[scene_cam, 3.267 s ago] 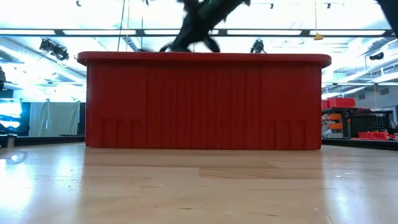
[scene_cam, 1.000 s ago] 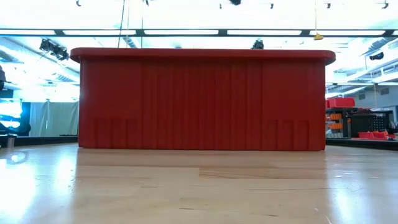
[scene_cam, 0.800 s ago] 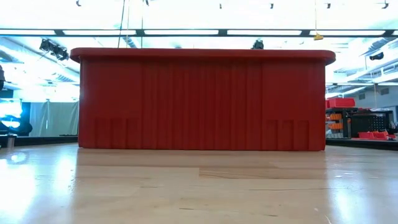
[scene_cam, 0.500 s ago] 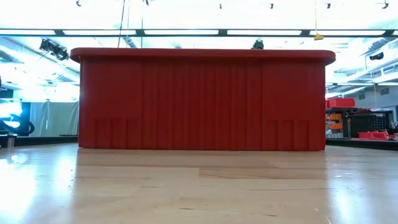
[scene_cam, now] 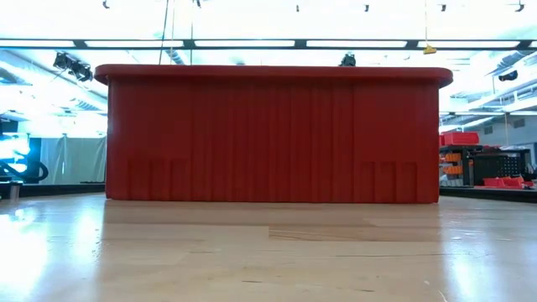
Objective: Pick and place slides into bin
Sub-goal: Put the black slides into the red bin
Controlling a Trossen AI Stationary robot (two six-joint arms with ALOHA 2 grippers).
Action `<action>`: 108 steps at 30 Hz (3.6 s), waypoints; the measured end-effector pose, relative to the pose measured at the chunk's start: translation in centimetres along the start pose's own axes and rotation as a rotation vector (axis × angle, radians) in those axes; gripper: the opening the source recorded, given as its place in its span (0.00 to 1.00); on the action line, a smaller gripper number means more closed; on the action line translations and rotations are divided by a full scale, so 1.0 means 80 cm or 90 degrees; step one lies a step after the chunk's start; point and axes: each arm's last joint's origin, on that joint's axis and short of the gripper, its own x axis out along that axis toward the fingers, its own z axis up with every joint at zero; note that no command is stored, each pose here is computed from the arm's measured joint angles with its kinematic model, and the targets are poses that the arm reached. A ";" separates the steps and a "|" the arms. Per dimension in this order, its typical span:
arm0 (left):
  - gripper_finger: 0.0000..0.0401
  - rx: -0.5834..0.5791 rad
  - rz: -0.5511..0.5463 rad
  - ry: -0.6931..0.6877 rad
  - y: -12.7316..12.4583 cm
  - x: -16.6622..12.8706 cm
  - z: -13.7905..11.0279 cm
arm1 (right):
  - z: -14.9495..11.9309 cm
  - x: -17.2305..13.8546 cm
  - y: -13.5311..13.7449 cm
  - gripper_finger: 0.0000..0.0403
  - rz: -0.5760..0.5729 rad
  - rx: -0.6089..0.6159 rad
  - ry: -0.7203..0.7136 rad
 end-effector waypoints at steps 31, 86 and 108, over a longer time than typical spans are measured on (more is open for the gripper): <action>0.51 -0.067 -0.095 0.045 0.057 0.149 0.024 | -0.012 0.001 0.004 0.33 -0.025 -0.020 0.053; 0.00 0.238 -0.336 -0.513 -0.054 -0.188 0.064 | -0.020 0.003 0.037 0.28 -0.032 0.053 0.027; 0.00 -0.144 -0.270 -0.775 0.065 -0.214 0.325 | -0.039 0.001 0.083 0.24 -0.041 0.059 0.016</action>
